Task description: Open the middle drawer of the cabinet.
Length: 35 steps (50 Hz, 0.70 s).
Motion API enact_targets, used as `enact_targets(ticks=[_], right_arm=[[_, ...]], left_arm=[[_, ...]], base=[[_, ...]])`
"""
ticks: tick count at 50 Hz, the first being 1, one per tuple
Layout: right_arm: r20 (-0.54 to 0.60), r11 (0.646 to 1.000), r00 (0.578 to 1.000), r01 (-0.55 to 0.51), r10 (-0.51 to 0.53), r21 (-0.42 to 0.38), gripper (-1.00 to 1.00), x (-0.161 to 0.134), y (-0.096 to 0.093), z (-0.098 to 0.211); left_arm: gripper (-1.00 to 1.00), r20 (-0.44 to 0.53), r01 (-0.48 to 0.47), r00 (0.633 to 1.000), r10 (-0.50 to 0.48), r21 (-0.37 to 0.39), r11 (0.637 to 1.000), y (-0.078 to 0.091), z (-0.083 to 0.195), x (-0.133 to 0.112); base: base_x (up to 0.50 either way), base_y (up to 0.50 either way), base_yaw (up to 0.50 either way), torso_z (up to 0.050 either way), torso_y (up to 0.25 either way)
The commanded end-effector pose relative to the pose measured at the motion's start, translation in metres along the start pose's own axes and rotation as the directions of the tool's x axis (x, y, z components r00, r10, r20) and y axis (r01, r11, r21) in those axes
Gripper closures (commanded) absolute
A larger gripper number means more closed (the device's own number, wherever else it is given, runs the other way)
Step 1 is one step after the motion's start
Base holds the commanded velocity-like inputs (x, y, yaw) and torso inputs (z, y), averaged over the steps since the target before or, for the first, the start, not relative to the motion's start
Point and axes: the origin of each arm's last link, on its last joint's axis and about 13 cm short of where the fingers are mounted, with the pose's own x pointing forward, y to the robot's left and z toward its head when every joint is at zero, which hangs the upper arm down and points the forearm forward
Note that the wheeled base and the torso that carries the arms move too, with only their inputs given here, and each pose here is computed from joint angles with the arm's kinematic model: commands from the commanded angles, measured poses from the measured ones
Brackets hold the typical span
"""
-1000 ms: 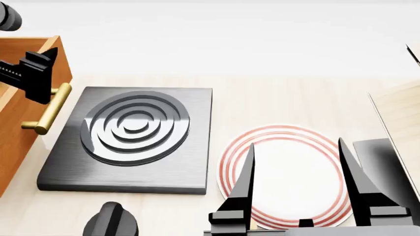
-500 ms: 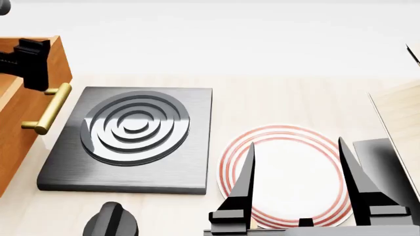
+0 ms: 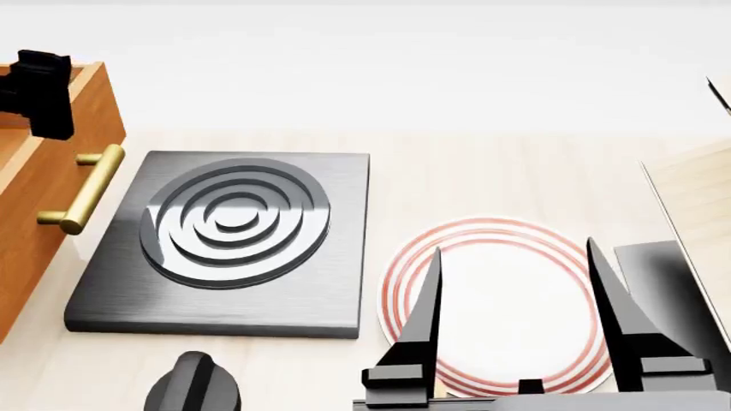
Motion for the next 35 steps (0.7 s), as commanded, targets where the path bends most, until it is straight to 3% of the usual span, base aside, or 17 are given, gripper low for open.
enact_targets(ticks=[1, 13, 35], right_arm=[[-0.101, 0.999, 0.994, -0.039, 0.038, -0.007, -1.00, -0.007, 0.003, -0.012], [-0.100, 0.999, 0.994, -0.039, 0.038, -0.008, -1.00, -0.007, 0.002, -0.012], [-0.103, 0.999, 0.994, -0.043, 0.042, -0.011, -1.00, -0.008, 0.003, -0.014]], left_arm=[[-1.00, -0.006, -0.002, 1.000, 0.002, -0.029, 1.000, 0.000, -0.001, 0.006], [-1.00, -0.025, -0.002, 1.000, 0.000, -0.070, 0.998, 0.001, -0.005, 0.010], [-1.00, -0.047, -0.023, 0.999, 0.020, -0.077, 0.997, 0.004, -0.016, 0.018]], base=[[0.00, 0.00, 0.00, 0.000, 0.000], [0.00, 0.00, 0.00, -0.001, 0.000], [0.00, 0.00, 0.00, -0.001, 0.000]])
